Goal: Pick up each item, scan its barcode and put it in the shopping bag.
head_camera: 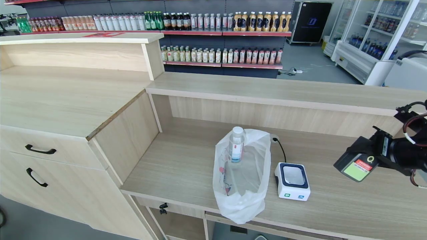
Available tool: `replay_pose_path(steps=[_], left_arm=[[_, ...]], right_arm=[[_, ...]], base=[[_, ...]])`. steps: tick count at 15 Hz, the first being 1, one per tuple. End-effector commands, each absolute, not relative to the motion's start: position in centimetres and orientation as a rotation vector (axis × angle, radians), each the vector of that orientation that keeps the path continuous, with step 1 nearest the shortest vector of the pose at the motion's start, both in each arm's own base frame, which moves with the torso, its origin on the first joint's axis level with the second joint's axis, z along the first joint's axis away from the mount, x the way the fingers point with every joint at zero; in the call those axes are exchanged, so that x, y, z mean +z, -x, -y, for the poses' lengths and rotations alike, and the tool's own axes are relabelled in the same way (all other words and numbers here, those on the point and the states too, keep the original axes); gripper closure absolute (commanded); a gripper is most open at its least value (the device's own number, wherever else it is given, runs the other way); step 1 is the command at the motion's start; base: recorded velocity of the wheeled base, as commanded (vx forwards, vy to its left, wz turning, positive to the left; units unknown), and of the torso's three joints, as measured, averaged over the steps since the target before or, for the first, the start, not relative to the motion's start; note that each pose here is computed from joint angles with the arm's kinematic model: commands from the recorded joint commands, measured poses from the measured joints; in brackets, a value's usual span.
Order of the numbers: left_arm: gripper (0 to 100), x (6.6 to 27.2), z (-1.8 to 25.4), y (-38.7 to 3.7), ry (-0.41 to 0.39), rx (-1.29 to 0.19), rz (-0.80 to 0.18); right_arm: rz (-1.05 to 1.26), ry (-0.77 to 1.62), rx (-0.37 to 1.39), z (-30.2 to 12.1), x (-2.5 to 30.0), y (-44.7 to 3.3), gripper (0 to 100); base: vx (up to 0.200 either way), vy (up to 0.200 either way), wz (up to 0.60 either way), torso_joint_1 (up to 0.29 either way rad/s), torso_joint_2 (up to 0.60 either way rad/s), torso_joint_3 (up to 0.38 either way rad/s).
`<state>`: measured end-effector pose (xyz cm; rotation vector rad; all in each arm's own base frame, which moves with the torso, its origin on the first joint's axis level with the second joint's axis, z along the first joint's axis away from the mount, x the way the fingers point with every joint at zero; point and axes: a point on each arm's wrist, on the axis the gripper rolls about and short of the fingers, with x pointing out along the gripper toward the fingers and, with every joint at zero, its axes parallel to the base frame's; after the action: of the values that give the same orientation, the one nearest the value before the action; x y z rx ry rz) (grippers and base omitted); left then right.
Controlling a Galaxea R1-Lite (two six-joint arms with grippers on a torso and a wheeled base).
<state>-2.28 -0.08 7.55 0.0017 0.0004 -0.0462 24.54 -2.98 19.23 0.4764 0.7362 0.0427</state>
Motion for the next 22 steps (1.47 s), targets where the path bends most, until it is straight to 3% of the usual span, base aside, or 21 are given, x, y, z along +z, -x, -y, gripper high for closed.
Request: replay_pose_path(steps=[1,14,22], left_arm=[[0,7.6,0.1,2.3,-0.002,-0.046,-0.001],[0,7.6,0.1,2.3,-0.002,-0.046,-0.001],[0,7.6,0.1,2.3,-0.002,-0.046,-0.001]], right_arm=[[-0.783,-0.455,0.058,2.0,17.8,-26.6,100],[-0.797,-0.309,0.107,-3.7,13.7,-30.5,100],[-0.737,-0.303,0.088,-3.9,12.9,-31.3,100]], base=[[0.0,0.0,0.0,0.0,0.0,0.0],[0.0,0.0,0.0,0.0,0.0,0.0],[0.0,0.0,0.0,0.0,0.0,0.0]])
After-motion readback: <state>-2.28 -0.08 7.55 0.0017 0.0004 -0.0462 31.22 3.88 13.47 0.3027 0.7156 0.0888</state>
